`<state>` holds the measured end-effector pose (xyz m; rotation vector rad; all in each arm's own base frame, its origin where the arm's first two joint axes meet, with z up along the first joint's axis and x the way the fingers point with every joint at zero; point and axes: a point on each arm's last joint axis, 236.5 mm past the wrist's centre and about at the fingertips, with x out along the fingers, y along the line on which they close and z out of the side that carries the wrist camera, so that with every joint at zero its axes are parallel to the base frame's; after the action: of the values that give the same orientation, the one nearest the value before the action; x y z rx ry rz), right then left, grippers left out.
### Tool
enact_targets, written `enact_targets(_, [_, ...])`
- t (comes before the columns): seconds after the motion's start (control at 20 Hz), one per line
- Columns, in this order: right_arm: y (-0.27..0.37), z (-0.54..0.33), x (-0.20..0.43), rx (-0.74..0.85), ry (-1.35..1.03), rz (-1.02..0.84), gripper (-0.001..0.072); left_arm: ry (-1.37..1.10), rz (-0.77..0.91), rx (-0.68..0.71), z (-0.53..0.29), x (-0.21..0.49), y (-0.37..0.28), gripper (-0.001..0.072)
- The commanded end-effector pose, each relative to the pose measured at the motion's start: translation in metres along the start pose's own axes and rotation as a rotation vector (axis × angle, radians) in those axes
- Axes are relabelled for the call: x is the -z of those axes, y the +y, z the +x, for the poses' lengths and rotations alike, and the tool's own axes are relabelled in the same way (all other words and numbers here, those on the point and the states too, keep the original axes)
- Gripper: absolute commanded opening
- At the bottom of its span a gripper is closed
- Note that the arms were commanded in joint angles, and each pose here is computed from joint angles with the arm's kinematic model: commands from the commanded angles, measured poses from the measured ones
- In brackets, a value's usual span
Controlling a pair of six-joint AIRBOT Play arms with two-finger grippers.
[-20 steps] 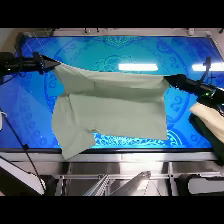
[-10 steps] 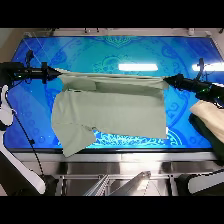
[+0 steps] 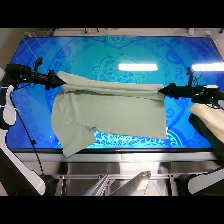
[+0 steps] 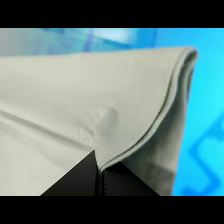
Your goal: Fold the shirts.
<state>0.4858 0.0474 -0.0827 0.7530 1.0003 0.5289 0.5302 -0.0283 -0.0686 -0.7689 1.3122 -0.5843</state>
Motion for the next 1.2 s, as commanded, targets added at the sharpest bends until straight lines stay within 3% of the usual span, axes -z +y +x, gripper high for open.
enact_targets(0.0, [-0.014, 0.000, 0.015, 0.057, 0.065, 0.010, 0.0018, 0.098, -0.079, -0.106, -0.001, 0.024, 0.024, 0.0023])
enact_targets(0.1, [-0.013, 0.000, 0.016, 0.056, 0.065, 0.014, 0.0019, 0.124, -0.089, -0.108, -0.002, 0.030, 0.023, 0.0022])
enact_targets(0.15, [-0.011, 0.000, 0.017, 0.048, 0.072, 0.014, 0.0075, 0.137, -0.092, -0.103, -0.002, 0.033, 0.022, 0.0026])
enact_targets(0.2, [-0.006, -0.001, 0.020, 0.029, 0.085, 0.015, 0.0343, 0.154, -0.105, -0.098, -0.003, 0.037, 0.020, 0.0135])
enact_targets(0.25, [0.000, -0.005, 0.022, 0.009, 0.100, 0.012, 0.0382, 0.174, -0.098, -0.094, -0.007, 0.040, 0.016, 0.0454])
enact_targets(0.3, [0.008, -0.015, 0.022, -0.012, 0.106, 0.026, 0.0382, 0.183, -0.108, -0.092, -0.015, 0.041, 0.012, 0.0720])
enact_targets(0.45, [0.013, -0.068, 0.015, 0.068, 0.098, 0.036, 0.0407, 0.201, -0.139, -0.093, -0.047, 0.048, -0.006, 0.0700])
enact_targets(0.5, [0.007, -0.090, 0.015, 0.147, 0.101, 0.039, 0.0491, 0.198, -0.143, -0.094, -0.058, 0.054, -0.012, 0.0700])
enact_targets(0.55, [0.003, -0.112, 0.019, 0.223, 0.108, 0.040, 0.0525, 0.193, -0.152, -0.098, -0.067, 0.060, -0.016, 0.0700])
enact_targets(0.7, [0.012, -0.150, 0.036, 0.321, 0.092, 0.036, 0.0525, 0.207, -0.199, -0.116, -0.090, 0.107, -0.021, 0.0699])
enact_targets(0.9, [0.018, -0.152, 0.095, 0.324, 0.085, 0.107, 0.0525, 0.169, -0.330, -0.340, -0.112, 0.195, 0.036, 0.0700])
enact_targets(1.15, [0.022, -0.143, 0.131, 0.309, 0.077, 0.134, 0.0525, 0.167, -0.505, -0.307, -0.090, 0.275, 0.061, 0.0698])
